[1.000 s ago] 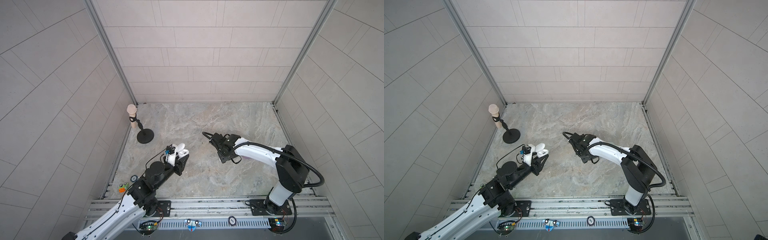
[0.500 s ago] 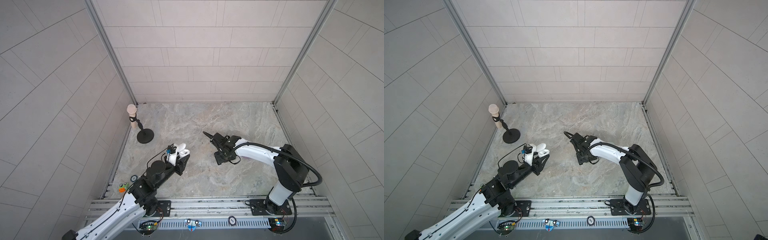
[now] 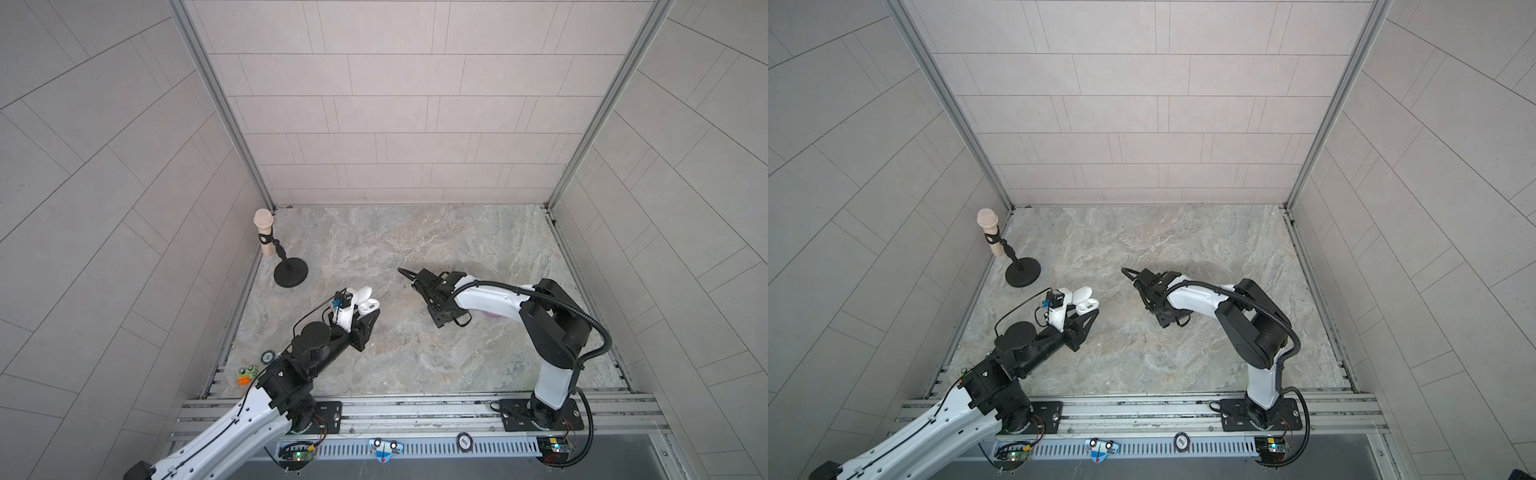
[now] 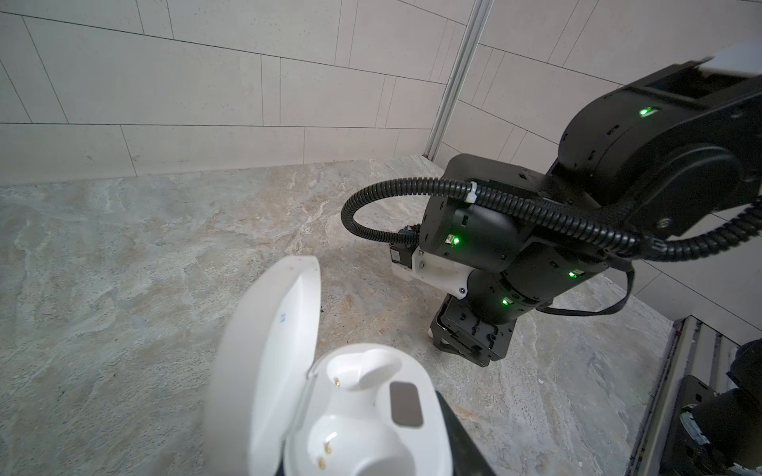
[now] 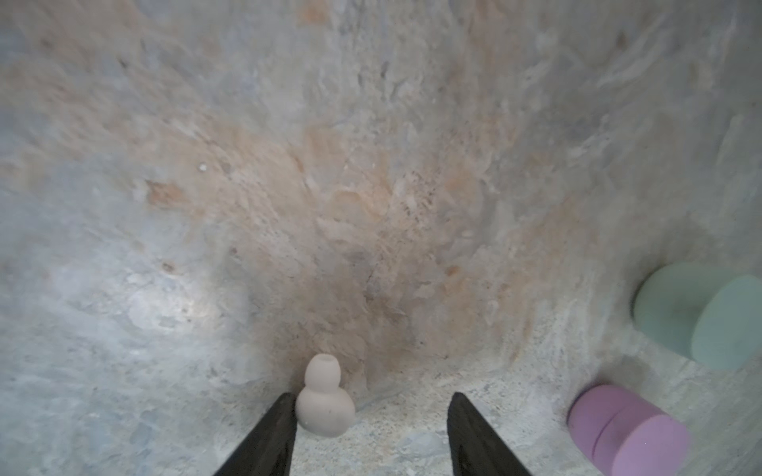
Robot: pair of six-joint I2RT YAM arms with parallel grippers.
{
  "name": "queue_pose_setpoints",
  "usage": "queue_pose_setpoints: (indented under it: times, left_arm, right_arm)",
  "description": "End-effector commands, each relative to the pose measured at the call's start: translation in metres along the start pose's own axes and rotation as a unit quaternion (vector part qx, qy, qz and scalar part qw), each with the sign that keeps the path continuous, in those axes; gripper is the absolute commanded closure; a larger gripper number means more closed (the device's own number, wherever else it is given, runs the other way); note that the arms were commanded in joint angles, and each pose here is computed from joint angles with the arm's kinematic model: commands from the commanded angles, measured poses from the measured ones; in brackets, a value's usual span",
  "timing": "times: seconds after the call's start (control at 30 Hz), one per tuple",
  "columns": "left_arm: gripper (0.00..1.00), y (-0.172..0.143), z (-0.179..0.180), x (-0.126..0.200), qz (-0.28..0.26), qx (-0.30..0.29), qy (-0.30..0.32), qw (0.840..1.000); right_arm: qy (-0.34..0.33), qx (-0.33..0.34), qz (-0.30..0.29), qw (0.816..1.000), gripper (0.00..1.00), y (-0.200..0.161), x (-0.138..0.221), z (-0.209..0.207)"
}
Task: Insert wireless bluetooth earbuds into charging case
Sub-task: Move the wireless bluetooth earbud to the center of the table.
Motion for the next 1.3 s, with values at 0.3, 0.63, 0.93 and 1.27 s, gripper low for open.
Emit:
queue_pose_setpoints:
  times: [0.3,0.63,0.93,1.27]
  left_arm:
    - [0.87,0.022,-0.006,0.001,-0.027,-0.007,-0.008,1.000]
    - [0.87,0.024,-0.006,-0.001,-0.025,-0.010,-0.008,1.000]
    - [0.87,0.026,-0.007,-0.002,-0.024,-0.012,-0.008,1.000]
    - [0.87,0.027,-0.007,-0.003,-0.021,-0.016,-0.005,1.000]
  right_arm:
    - [-0.043,0.010,-0.004,0.999,0.41,0.003,0.009,-0.030]
    - [-0.043,0.009,-0.007,0.999,0.41,0.007,0.009,-0.035]
    - [-0.047,0.015,-0.023,0.999,0.41,0.024,0.015,-0.039]
    - [0.139,-0.154,0.014,0.978,0.41,0.011,0.007,-0.023]
Point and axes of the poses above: each gripper's point midway between its finger pads, its own x axis back along the fingers, its own z axis along the line the jaws close on, y = z × x, the point moved 2 cm from there along x, back along the fingers, and after that the axes turned 2 degrees about x, right-handed, at the moved point
